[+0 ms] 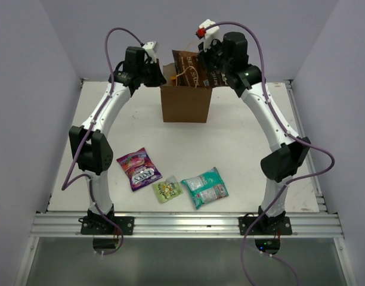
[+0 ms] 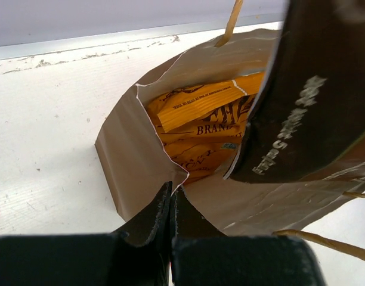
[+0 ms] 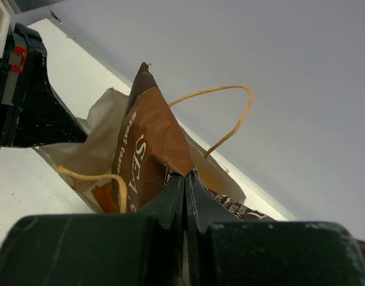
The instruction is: Place the snacks into the paper bag
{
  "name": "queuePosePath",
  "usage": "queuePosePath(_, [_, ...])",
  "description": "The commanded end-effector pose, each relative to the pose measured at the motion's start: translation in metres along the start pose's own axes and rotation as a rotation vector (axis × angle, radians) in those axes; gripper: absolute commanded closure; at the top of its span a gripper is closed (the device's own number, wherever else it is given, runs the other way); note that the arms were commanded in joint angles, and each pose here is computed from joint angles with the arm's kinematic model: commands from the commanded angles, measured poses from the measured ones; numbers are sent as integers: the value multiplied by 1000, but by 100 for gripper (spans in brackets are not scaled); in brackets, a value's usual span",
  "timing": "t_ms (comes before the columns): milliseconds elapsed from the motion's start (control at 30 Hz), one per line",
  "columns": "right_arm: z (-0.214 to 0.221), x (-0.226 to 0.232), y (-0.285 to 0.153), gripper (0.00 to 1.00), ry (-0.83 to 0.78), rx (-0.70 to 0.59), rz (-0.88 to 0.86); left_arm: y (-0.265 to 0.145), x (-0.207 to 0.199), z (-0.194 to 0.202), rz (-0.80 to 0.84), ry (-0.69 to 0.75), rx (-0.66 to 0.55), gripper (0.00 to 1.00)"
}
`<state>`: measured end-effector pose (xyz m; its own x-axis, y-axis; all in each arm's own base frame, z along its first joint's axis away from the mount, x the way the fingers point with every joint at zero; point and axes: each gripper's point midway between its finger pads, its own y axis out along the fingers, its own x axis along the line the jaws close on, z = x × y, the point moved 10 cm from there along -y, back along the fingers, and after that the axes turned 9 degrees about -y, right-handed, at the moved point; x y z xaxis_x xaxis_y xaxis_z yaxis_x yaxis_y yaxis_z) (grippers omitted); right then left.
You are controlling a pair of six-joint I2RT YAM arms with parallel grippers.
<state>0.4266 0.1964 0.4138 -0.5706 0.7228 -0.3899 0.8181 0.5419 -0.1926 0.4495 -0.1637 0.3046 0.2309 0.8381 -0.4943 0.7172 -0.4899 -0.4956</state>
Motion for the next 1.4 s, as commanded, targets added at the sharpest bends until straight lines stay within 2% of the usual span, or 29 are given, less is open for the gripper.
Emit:
queuePosePath(0, [9,23,21,100,-7,1,-70,-6,-9,-6,45,9,-16,100])
queuePosePath(267, [10,77,61,96,3,-19,-182,-3,-9,-6,57,8,-12,100])
queuePosePath(300, [11,85,66,89,16,-24,-201,-2,-9,-6,57,9,-12,100])
queuePosePath(333, [8,86,68,75,23,-42,-201,-3,-9,-6,57,11,-14,100])
queuePosePath(367, [8,88,71,42,32,-48,-202,-2,-9,-5,56,9,-11,100])
queuePosePath(400, [7,90,73,15,52,-54,-199,-2,-9,-5,57,10,-10,100])
queuePosePath(467, [-4,85,72,4,66,-88,-166,-1,-9,-5,60,7,-9,100])
queuePosePath(600, [-41,64,56,1,39,-184,-66,1,-8,-5,59,7,-6,100])
queuePosePath(700, [-85,38,23,1,13,-286,55,1,-8,-5,61,4,-7,100])
queuePosePath(800, [-110,20,-10,1,-10,-331,139,2,-8,-5,59,2,-6,100])
queuePosePath(867, [-122,12,-41,1,-8,-329,186,2,-8,-5,54,2,-10,100])
queuePosePath(933, [-105,18,-49,1,-6,-239,152,3,-7,-6,46,5,-14,100])
queuePosePath(967, [-108,18,-70,1,5,-234,149,3,-6,-6,37,5,-17,100])
queuePosePath(1033, [-58,42,-62,1,64,-51,59,3,-6,-6,29,4,-19,100])
queuePosePath(1067, [-53,49,-80,1,114,-37,36,2,-6,-8,20,3,-27,100])
queuePosePath(1100, [-2,73,-71,1,150,114,-30,1,-6,-8,14,2,-30,100])
queuePosePath(1167, [27,94,-90,1,242,165,-73,0,-6,-9,4,2,-38,100])
queuePosePath(1200, [75,120,-93,1,291,294,-117,-1,-6,-9,-1,3,-38,100])
queuePosePath(1267, [105,146,-101,1,340,359,-148,-4,-5,-8,-10,4,-40,100])
queuePosePath(1300, [132,161,-109,1,339,439,-165,-5,-5,-8,-14,5,-38,100])
queuePosePath(1367, [151,180,-114,2,333,508,-198,-8,-4,-5,-22,4,-32,100])
